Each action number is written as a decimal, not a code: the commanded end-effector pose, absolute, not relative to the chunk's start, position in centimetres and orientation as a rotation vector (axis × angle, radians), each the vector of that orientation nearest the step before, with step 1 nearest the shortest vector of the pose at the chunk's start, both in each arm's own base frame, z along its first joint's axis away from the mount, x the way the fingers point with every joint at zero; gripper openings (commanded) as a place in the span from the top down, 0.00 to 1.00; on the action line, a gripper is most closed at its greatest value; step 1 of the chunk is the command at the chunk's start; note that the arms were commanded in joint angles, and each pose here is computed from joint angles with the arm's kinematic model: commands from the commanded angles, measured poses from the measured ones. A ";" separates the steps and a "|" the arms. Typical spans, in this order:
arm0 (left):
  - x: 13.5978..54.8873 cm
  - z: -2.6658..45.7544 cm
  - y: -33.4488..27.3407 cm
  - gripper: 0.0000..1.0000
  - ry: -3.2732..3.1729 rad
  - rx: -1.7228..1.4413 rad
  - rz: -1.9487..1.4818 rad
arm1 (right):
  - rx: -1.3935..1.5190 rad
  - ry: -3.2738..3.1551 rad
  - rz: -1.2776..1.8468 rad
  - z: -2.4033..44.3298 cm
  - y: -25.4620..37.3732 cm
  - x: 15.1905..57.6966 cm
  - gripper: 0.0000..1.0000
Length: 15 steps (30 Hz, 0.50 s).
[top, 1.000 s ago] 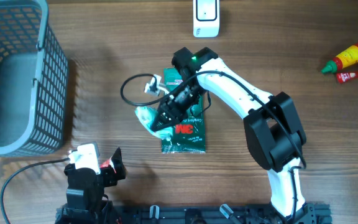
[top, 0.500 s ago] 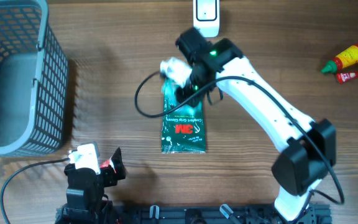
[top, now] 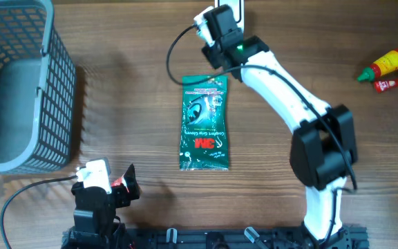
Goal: Scan the item barcode
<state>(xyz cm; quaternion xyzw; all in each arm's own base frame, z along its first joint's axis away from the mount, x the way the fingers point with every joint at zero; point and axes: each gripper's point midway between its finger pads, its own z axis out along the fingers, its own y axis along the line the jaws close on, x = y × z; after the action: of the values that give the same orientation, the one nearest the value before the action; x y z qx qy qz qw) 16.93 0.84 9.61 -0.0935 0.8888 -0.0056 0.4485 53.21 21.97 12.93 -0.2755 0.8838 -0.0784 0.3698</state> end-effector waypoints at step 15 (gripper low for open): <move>16.9 9.6 0.8 0.00 2.196 -0.240 -0.023 | -0.632 2.110 -0.541 11.5 16.8 64.6 0.96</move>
<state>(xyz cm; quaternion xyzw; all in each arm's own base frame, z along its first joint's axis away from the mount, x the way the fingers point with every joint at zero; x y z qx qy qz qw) 16.93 0.84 9.62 -0.0935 0.8888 -0.0056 0.4487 64.06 17.18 10.73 -0.2567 0.8513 -0.1837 0.4190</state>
